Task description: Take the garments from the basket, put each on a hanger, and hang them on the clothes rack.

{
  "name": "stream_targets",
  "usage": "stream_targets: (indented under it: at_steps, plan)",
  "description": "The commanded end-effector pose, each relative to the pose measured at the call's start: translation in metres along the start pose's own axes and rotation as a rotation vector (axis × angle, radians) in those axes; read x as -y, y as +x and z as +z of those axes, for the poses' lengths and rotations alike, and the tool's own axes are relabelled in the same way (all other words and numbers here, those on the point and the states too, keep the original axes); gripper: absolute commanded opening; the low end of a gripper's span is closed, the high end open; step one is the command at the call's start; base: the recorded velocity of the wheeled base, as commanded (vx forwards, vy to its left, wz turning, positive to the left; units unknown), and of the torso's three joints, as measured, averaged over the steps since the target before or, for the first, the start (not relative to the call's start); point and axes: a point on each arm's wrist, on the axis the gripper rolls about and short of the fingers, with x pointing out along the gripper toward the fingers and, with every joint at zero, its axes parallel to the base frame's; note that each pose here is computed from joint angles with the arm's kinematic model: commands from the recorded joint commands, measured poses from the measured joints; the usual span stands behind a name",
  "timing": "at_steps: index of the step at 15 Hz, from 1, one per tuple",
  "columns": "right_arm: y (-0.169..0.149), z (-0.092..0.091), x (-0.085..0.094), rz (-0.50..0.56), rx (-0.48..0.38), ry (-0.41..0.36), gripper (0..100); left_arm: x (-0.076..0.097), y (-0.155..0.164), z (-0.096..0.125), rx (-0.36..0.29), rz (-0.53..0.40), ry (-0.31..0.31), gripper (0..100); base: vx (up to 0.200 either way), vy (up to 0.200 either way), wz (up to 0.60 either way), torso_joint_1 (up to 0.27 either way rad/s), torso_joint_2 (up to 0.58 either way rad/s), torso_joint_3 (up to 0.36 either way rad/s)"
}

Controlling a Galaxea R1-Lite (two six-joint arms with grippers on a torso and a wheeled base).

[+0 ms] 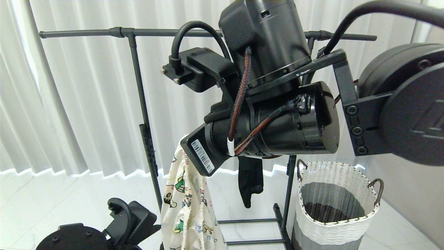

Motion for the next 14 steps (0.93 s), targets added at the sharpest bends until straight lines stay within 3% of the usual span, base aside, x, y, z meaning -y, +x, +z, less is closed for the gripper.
stream_targets:
  at_steps: [1, 3, 11, 12, 14]
  plan:
    - [-0.003, 0.002, -0.003, 0.008, 0.010, -0.002, 0, -0.005, 0.005, -0.012, -0.069, 0.037, -0.001, 100, 0.000, 0.000, 0.00, 0.000, 0.00, 0.000]
    - [-0.006, 0.003, -0.002, 0.008, 0.014, -0.001, 0, -0.008, 0.008, -0.016, -0.096, 0.061, -0.004, 100, 0.000, 0.000, 0.00, 0.000, 0.00, 0.000]
    - [-0.006, -0.001, 0.012, -0.088, -0.024, 0.012, 0, -0.011, 0.000, -0.022, -0.081, 0.135, 0.002, 100, 0.000, 0.000, 0.00, 0.000, 0.00, 0.000]
    - [-0.006, -0.002, 0.013, -0.094, -0.030, 0.012, 0, -0.011, 0.000, -0.023, -0.082, 0.135, 0.005, 0, 0.000, 0.000, 0.00, 0.000, 0.00, 0.000]
    - [-0.007, -0.004, 0.014, -0.095, -0.051, 0.011, 0, -0.010, -0.001, -0.027, -0.092, 0.142, 0.023, 0, 0.000, 0.000, 0.00, 0.000, 0.00, 0.000]
